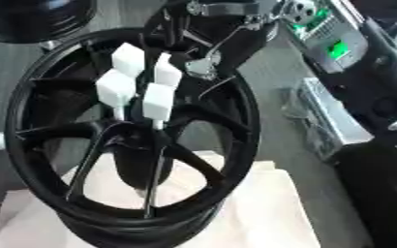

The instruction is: Pull the pin out of the wheel hub.

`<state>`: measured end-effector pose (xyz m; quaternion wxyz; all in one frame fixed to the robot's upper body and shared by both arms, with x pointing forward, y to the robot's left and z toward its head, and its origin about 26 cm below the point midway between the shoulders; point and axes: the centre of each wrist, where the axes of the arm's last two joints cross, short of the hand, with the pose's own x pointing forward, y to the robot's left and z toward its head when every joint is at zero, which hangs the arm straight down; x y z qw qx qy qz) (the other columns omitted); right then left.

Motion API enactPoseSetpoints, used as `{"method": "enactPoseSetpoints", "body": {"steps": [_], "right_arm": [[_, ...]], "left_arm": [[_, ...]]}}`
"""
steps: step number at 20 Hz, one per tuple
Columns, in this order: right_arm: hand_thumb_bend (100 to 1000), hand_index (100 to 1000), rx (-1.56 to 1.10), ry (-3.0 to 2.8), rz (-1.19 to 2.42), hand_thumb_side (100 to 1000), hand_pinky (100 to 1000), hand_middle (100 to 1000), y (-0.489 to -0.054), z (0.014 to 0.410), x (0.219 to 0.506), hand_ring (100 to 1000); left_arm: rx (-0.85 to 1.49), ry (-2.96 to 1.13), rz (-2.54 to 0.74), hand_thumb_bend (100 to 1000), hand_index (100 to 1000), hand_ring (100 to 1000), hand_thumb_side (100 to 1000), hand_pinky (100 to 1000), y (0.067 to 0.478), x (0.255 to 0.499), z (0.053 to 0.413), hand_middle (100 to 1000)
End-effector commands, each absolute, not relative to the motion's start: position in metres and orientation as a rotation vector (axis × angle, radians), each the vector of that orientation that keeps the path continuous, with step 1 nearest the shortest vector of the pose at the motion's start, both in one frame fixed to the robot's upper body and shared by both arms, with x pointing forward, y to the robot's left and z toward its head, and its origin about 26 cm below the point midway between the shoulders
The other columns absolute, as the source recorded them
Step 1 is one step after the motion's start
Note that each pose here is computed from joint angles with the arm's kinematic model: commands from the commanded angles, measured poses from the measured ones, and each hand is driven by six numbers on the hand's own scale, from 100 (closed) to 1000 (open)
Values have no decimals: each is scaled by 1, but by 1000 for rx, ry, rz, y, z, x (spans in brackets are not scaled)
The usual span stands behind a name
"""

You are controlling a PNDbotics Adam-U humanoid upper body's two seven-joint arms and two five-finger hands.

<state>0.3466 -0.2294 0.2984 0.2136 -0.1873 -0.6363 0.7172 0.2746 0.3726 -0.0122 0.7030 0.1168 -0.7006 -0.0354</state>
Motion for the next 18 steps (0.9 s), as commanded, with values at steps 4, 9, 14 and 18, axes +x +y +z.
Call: {"method": "enactPoseSetpoints", "body": {"steps": [4,9,14,18], "right_arm": [[100,894,-517,-1715,1971,438,646,606,-235,302,352,645],[100,895,-524,-1701,1968,455,630,604,-236,300,355,643],[100,901,-543,-1688,1953,576,636,611,-237,295,359,651],[100,911,-557,-1697,1951,662,638,687,-237,294,360,671]], "left_arm": [[286,-1575,-98,144,816,960,1000,899,378,277,-5,965],[287,-1575,-100,144,816,959,1000,898,378,277,-4,964],[288,-1572,-100,144,814,959,1000,897,379,277,-5,962],[290,-1570,-99,144,814,958,1000,896,379,277,-5,961]]}}
